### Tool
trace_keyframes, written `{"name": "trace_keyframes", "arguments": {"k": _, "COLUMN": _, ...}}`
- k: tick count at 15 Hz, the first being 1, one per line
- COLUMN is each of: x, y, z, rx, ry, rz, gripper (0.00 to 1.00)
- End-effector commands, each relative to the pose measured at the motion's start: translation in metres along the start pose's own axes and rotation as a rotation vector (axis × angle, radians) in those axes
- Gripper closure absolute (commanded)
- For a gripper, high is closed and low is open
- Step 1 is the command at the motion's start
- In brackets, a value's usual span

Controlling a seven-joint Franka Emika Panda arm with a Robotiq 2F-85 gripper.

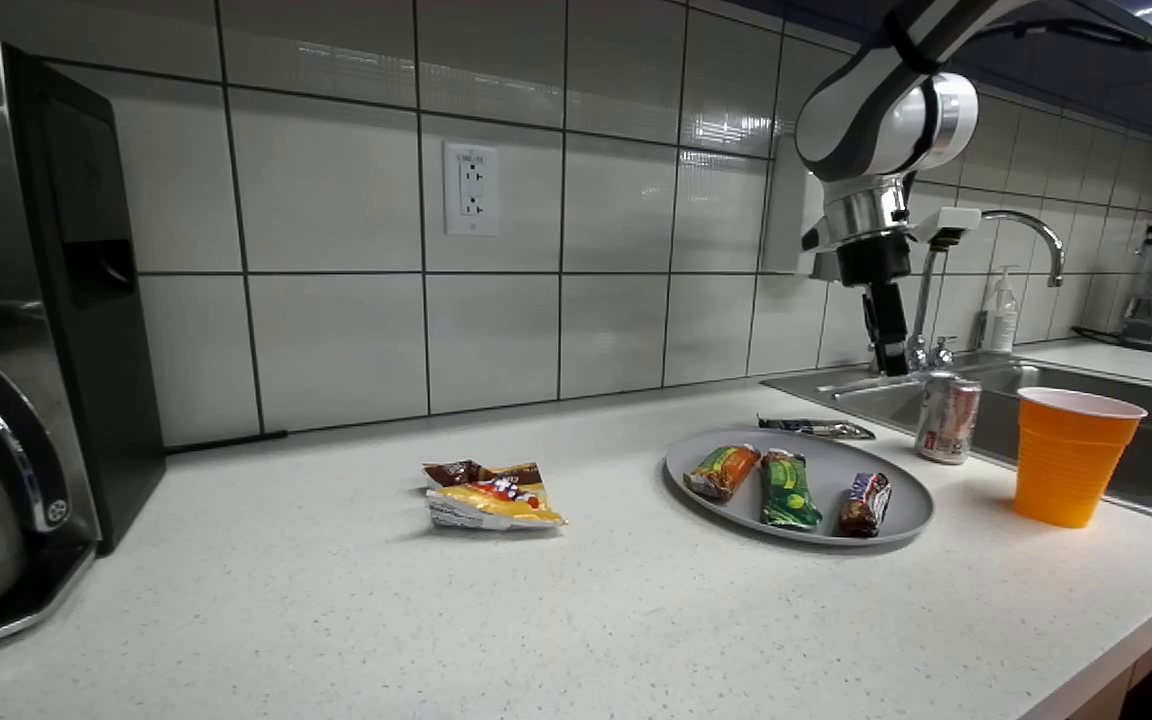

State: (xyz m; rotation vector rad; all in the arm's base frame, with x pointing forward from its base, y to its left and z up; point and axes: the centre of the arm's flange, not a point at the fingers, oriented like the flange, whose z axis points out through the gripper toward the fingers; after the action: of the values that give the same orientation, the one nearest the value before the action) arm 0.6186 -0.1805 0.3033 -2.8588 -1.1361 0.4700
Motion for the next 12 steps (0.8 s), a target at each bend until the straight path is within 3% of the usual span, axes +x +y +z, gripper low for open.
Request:
{"name": "trace_keyframes", "arguments": {"k": 1, "x": 0.001, "y": -0.002, "z": -0.002, "rx": -0.017, "ry": 0.016, "rz": -0.097, "gripper": 0.00}}
{"name": "trace_keyframes", "arguments": {"k": 12, "x": 0.022, "y": 0.004, "z": 0.027, "rx": -0.117, "ry": 0.075, "rz": -0.239, "gripper": 0.00}}
